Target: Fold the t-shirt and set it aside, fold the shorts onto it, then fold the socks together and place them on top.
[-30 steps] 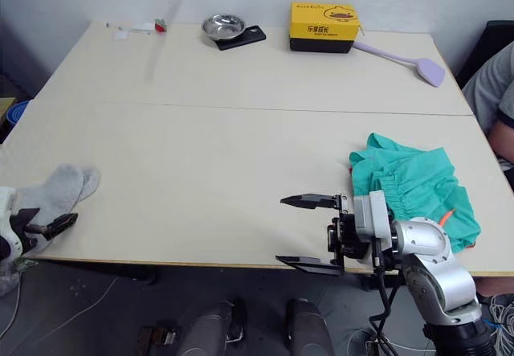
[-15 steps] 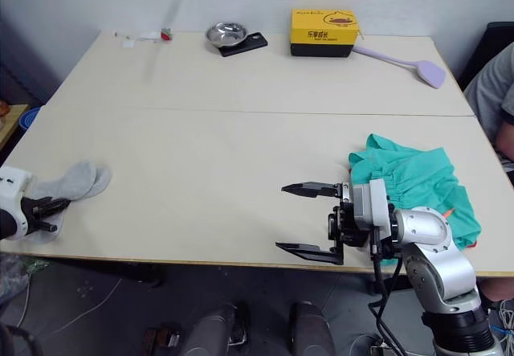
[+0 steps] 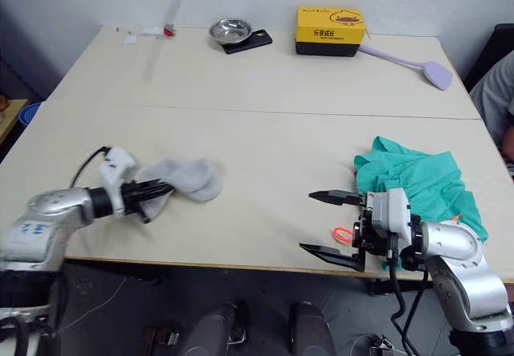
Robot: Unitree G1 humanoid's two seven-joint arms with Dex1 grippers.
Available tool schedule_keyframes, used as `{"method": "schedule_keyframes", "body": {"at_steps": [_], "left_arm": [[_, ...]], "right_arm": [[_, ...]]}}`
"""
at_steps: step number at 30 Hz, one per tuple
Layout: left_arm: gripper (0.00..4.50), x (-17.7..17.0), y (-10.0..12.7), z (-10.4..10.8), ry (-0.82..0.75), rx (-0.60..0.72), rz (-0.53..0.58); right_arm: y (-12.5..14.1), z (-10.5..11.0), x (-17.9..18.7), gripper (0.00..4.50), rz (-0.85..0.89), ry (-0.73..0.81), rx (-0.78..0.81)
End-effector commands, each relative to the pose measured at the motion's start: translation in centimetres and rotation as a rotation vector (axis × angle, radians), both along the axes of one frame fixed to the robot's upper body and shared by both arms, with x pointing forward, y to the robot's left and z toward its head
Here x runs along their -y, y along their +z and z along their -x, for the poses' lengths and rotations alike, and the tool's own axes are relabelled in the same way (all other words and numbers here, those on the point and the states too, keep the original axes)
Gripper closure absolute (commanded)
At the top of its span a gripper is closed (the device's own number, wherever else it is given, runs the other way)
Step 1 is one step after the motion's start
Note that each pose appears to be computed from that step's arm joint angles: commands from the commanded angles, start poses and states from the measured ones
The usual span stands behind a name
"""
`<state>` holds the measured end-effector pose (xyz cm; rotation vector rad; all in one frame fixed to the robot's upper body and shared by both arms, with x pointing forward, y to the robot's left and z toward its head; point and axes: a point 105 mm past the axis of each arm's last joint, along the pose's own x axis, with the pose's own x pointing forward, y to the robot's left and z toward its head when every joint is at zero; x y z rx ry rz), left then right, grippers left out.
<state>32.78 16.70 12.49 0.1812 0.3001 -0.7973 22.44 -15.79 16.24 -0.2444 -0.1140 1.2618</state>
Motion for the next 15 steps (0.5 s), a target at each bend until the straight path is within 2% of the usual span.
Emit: {"method": "schedule_keyframes", "body": {"at_steps": [1,6,8,11,15], "left_arm": [[4.47,4.4,-0.6,0.2,-0.062,0.010,-0.027],[4.47,9.1,-1.3,-0.9,-0.065,0.007,0.033],[4.47,10.1,-1.7,-0.6,-0.084,-0.006,0.033],[3.73,10.6,-1.8,0.0,-0.115,0.000,0.055],[2.45,9.9,-0.5,0.3,-0.155,0.032,0.091]], "right_arm": [[0.3,0.2,1.2,0.00,0.033,-0.032,0.026],[-0.1,0.6,1.1,0.00,0.044,-0.040,-0.001],[-0.1,0.6,1.1,0.00,0.035,-0.051,-0.006],[-0.2,0.7,1.2,0.00,0.038,-0.058,-0.012],[-0.1,0.6,1.1,0.00,0.023,-0.069,-0.035]]}}
